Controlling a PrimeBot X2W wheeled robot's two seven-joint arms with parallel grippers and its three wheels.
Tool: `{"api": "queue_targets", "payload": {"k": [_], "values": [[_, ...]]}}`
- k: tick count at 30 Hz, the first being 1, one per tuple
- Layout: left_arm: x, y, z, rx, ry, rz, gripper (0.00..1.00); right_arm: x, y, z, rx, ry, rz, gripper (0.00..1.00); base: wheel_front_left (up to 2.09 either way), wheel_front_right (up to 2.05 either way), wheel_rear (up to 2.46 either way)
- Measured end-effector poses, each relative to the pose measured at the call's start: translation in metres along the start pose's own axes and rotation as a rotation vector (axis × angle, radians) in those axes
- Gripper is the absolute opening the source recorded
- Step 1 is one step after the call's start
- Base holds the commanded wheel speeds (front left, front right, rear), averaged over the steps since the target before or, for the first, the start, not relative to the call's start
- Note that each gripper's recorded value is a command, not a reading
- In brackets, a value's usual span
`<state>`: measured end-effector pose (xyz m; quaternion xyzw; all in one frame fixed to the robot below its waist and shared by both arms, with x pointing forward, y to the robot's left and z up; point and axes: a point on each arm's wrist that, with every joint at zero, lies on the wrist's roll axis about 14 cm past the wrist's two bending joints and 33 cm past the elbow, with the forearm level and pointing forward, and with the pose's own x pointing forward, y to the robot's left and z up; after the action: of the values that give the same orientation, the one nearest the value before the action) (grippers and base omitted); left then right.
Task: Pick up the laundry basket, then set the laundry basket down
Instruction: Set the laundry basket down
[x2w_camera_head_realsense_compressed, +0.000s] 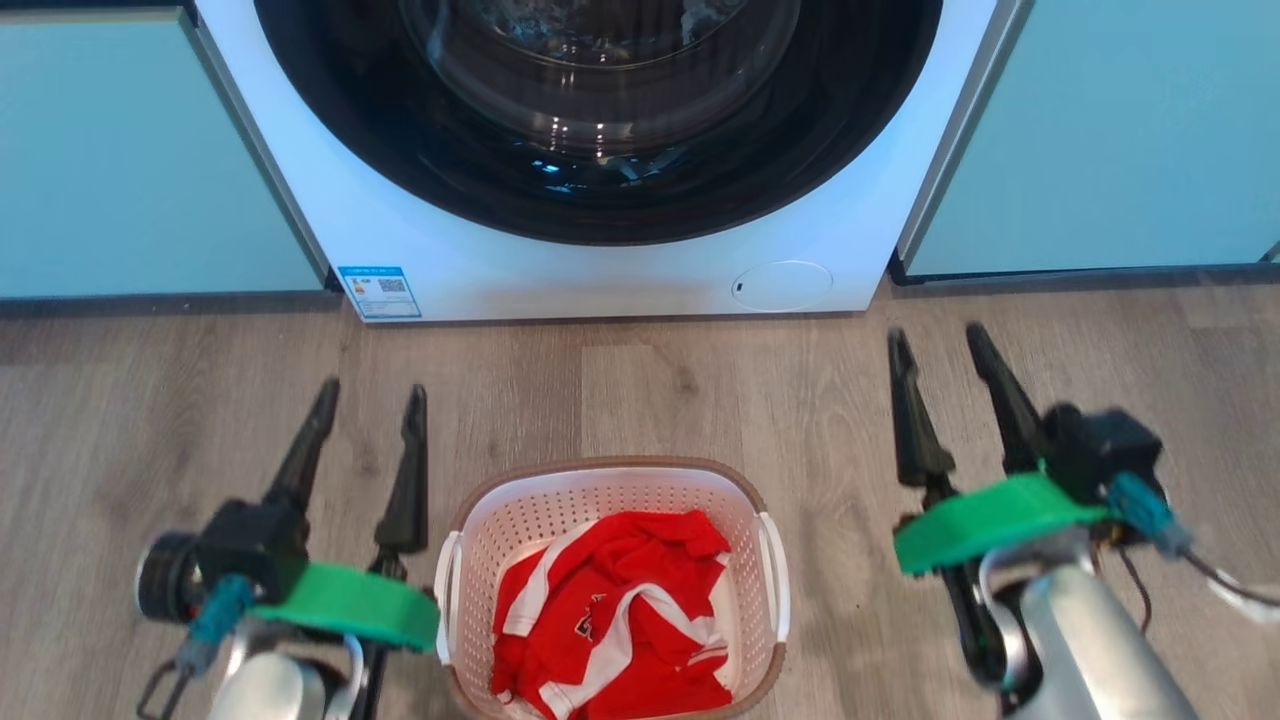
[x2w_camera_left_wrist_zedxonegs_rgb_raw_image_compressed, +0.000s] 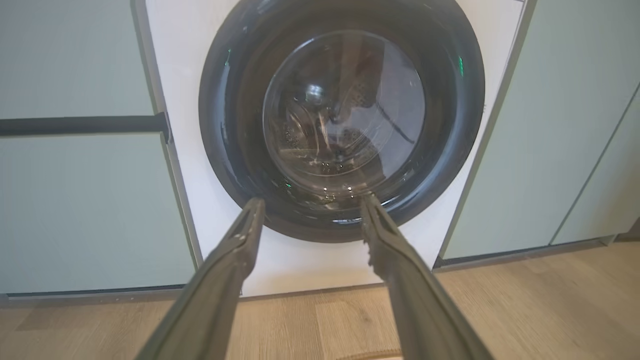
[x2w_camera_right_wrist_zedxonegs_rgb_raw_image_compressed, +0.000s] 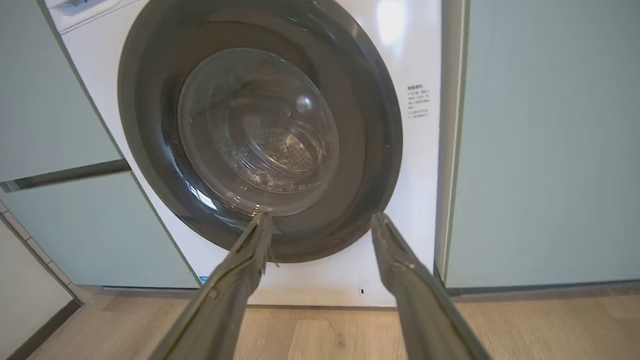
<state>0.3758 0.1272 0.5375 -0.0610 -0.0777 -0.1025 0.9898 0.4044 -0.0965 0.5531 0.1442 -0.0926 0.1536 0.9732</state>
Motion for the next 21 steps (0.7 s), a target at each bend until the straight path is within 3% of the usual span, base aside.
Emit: {"api": "queue_targets", "payload": {"k": [11,21], "values": [[-0.019,0.003,-0.025,0.017,0.073,0.028,1.00,-0.035,-0.028,-0.015,0.015,0.051,-0.116,1.00,0.00,0.00,0.00],[-0.018,-0.001,-0.019,0.027,0.055,0.007,1.00,-0.038,-0.029,-0.012,0.003,0.043,-0.121,1.00,0.00,0.00,0.00]]}}
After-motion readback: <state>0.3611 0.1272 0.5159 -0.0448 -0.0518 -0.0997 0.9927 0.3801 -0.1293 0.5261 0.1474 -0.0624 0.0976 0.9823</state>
